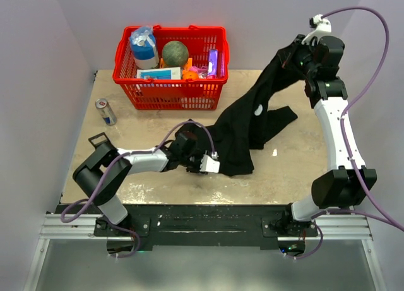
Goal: Remove the brooch from the garment
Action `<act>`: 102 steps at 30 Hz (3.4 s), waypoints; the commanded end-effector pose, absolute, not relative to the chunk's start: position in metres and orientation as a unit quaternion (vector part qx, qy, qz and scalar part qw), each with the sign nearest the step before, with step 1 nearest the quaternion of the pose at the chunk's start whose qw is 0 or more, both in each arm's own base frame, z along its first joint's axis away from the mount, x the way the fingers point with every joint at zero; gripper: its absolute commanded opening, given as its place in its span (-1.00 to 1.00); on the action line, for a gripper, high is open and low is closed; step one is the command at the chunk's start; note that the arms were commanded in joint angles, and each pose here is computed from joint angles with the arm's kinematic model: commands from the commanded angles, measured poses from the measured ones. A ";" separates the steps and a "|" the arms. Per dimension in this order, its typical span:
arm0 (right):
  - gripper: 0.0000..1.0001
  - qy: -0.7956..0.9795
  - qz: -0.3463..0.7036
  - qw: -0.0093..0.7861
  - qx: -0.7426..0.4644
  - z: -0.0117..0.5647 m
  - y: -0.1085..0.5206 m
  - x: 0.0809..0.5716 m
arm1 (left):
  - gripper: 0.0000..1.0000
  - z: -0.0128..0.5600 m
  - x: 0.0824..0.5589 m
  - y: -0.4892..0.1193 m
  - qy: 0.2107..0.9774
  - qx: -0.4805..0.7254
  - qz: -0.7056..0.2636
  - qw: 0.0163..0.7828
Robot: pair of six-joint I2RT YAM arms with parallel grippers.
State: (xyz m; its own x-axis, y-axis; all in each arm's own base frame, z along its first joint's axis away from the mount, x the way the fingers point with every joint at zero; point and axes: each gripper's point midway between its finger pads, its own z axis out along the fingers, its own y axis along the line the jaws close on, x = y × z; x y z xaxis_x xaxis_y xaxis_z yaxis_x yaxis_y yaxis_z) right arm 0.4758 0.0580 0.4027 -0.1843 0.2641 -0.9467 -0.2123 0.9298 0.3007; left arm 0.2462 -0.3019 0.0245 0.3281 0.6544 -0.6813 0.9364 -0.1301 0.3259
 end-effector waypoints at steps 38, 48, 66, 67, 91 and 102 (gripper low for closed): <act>-1.00 0.541 0.012 0.834 -0.111 0.627 0.005 0.307 | -1.00 0.592 0.314 -0.112 0.483 0.328 0.067 0.809; -1.00 0.421 -0.051 0.901 -0.089 0.730 0.002 0.225 | -1.00 0.682 0.253 -0.084 0.390 0.259 0.119 0.876; -1.00 0.629 0.048 0.741 -0.230 0.489 0.030 0.408 | -1.00 0.305 0.361 -0.152 0.708 0.341 -0.056 0.616; -1.00 0.643 0.056 0.725 -0.240 0.466 0.037 0.409 | -1.00 0.282 0.356 -0.161 0.716 0.354 -0.082 0.596; -1.00 0.803 0.100 0.558 -0.183 0.243 0.054 0.450 | 0.33 0.103 0.281 -0.261 0.717 0.523 -0.273 0.371; -1.00 0.803 0.092 0.562 -0.175 0.243 0.051 0.449 | 0.29 0.056 0.279 -0.284 0.717 0.555 -0.296 0.301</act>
